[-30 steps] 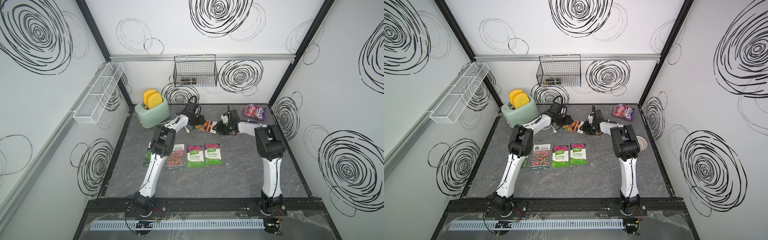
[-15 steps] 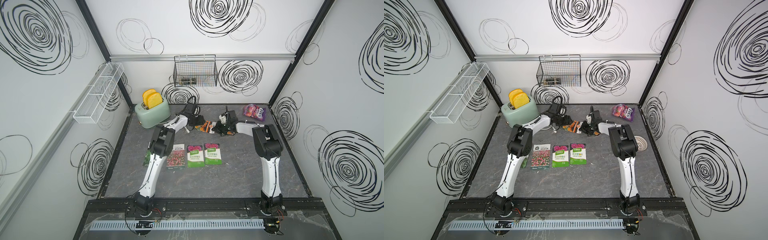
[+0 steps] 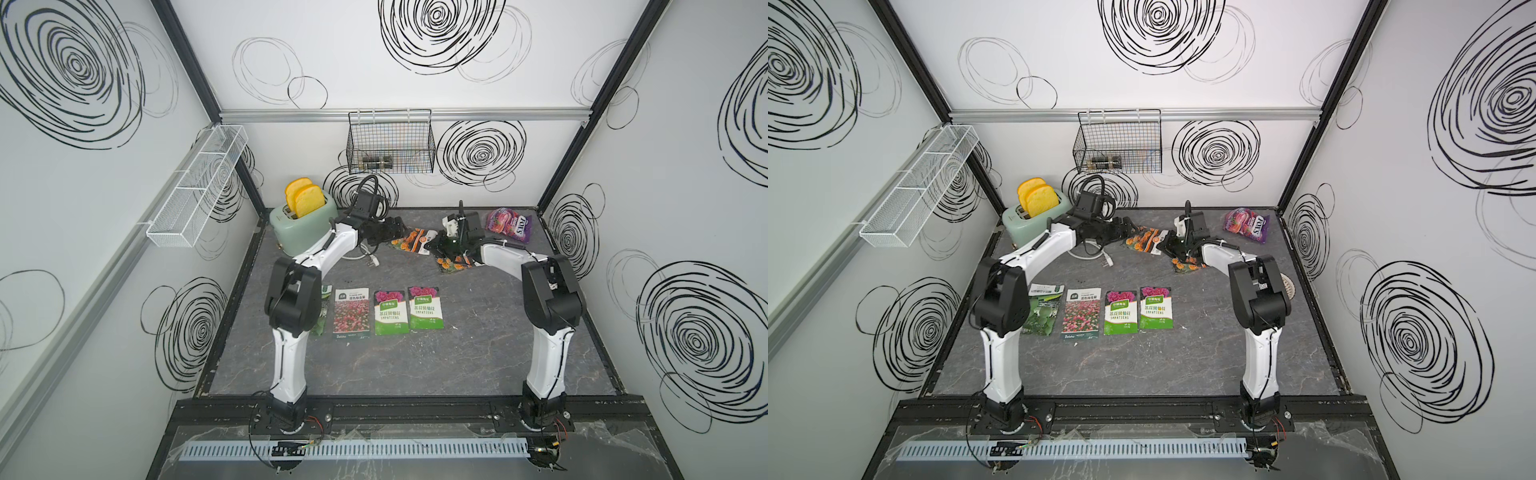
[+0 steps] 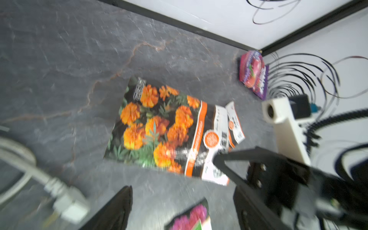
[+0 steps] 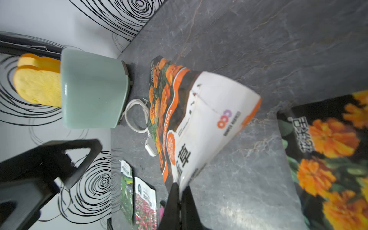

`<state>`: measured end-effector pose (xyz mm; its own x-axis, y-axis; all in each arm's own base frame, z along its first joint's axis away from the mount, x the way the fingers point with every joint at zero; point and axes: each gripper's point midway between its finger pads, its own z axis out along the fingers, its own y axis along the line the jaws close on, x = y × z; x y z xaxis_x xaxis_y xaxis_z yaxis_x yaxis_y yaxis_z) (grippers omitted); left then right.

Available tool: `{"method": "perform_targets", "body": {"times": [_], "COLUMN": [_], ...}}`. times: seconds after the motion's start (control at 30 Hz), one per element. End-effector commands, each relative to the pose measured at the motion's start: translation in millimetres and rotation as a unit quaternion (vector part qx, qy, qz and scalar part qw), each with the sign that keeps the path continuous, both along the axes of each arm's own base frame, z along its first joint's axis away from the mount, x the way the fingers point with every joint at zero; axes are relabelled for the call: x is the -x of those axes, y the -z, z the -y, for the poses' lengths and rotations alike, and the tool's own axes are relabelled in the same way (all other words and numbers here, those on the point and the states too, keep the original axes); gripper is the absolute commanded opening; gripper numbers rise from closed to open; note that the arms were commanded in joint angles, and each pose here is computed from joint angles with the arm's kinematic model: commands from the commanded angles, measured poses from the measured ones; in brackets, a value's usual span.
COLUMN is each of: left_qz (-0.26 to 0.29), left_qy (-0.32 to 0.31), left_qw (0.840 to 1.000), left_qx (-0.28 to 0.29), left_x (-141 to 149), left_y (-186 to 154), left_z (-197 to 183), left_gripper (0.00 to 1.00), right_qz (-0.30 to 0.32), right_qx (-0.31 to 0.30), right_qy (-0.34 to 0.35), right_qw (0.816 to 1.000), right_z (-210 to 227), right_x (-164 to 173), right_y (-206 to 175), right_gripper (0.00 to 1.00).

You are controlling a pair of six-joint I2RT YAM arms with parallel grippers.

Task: Arrange the seed packets in a row
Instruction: Pick up the seed packet from the center of the board.

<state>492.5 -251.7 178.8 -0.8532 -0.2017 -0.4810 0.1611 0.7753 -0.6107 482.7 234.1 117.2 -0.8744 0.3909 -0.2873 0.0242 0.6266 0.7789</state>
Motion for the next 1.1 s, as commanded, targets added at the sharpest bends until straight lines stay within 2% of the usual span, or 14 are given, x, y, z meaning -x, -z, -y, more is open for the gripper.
{"method": "perform_targets", "body": {"times": [0.0, 0.07, 0.2, 0.37, 0.5, 0.8, 0.87, 1.0, 1.07], "left_qz": [-0.014, -0.013, -0.041, -0.073, -0.081, -0.047, -0.045, -0.048, -0.050], "left_qy": [-0.013, -0.011, -0.015, -0.016, -0.011, -0.006, -0.004, 0.000, 0.000], "left_qw": [0.999, 0.997, 0.990, 0.977, 0.967, 0.960, 0.959, 0.959, 0.959], "left_qx": [0.044, 0.075, 0.136, 0.198, 0.241, 0.277, 0.279, 0.280, 0.279], "left_x": [26.4, 47.2, 86.2, 114.1, 124.8, 126.9, 127.1, 126.7, 127.6], "left_y": [-7.1, -18.3, -14.6, -9.4, -8.9, -32.8, -33.7, -27.9, -23.9], "left_z": [-3.5, 0.5, 8.2, 25.2, 41.5, 52.9, 54.6, 59.6, 62.1], "left_gripper": [0.86, 0.86, 0.87, 0.87, 0.86, 0.84, 0.81, 0.63, 0.50], "right_qz": [-0.012, -0.016, -0.018, -0.009, -0.003, -0.001, 0.002, 0.008, 0.009], "right_qx": [-0.042, -0.055, -0.079, -0.099, -0.101, -0.093, -0.093, -0.096, -0.097], "right_qy": [0.031, 0.047, 0.076, 0.095, 0.090, 0.074, 0.072, 0.069, 0.067], "right_qw": [0.999, 0.997, 0.994, 0.991, 0.991, 0.993, 0.993, 0.993, 0.993], "right_z": [6.8, 10.1, 15.9, 19.6, 13.5, 1.0, 0.1, -1.9, -2.9], "right_x": [9.0, 15.9, 36.2, 65.2, 91.1, 136.0, 141.0, 147.7, 149.7], "right_y": [-16.6, -22.2, -36.7, -56.9, -67.0, -67.2, -70.4, -77.6, -79.8], "right_gripper": [0.00, 0.00, 0.00, 0.00, 0.00, 0.00, 0.00, 0.00, 0.00]}}
